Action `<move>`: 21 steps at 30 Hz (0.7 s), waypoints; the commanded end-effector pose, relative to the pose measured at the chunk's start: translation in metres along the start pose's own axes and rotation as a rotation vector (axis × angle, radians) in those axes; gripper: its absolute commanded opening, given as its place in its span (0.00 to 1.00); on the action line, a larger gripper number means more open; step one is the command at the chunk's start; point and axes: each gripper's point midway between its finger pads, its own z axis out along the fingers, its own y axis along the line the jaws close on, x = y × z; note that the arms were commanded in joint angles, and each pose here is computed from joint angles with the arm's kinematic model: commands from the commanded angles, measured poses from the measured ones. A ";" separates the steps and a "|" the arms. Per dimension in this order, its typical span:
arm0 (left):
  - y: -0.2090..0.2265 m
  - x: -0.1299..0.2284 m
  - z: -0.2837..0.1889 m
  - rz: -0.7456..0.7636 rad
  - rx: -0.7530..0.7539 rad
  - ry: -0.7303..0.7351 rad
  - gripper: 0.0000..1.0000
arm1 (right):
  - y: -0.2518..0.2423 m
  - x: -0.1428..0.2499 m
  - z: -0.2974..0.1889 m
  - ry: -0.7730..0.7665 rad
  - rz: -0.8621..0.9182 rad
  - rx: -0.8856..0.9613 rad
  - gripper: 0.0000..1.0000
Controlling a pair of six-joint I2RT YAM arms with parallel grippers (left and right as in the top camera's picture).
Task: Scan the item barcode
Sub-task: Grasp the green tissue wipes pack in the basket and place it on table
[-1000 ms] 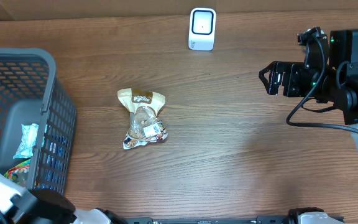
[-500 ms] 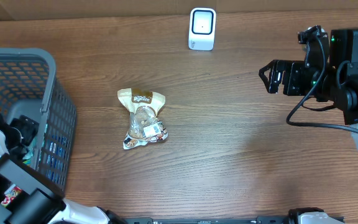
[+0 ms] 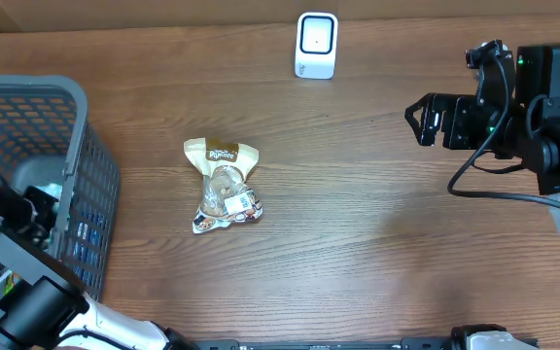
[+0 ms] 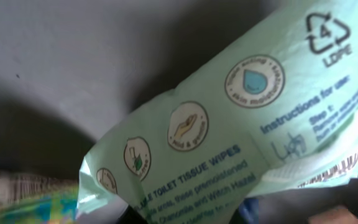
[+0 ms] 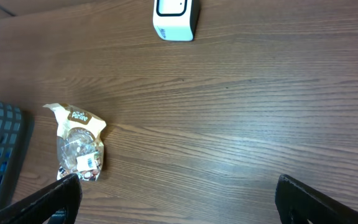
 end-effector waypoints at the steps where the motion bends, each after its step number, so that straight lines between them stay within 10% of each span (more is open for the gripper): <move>1: -0.039 -0.032 -0.077 0.031 0.123 -0.111 0.04 | 0.006 -0.008 -0.008 -0.033 -0.015 -0.012 1.00; 12: -0.130 0.030 -0.299 0.382 0.365 -0.427 0.04 | 0.006 -0.008 -0.008 -0.033 -0.015 -0.012 1.00; 21: -0.244 0.211 -0.252 0.892 0.345 -0.190 0.04 | 0.006 -0.005 -0.008 -0.022 -0.011 -0.011 1.00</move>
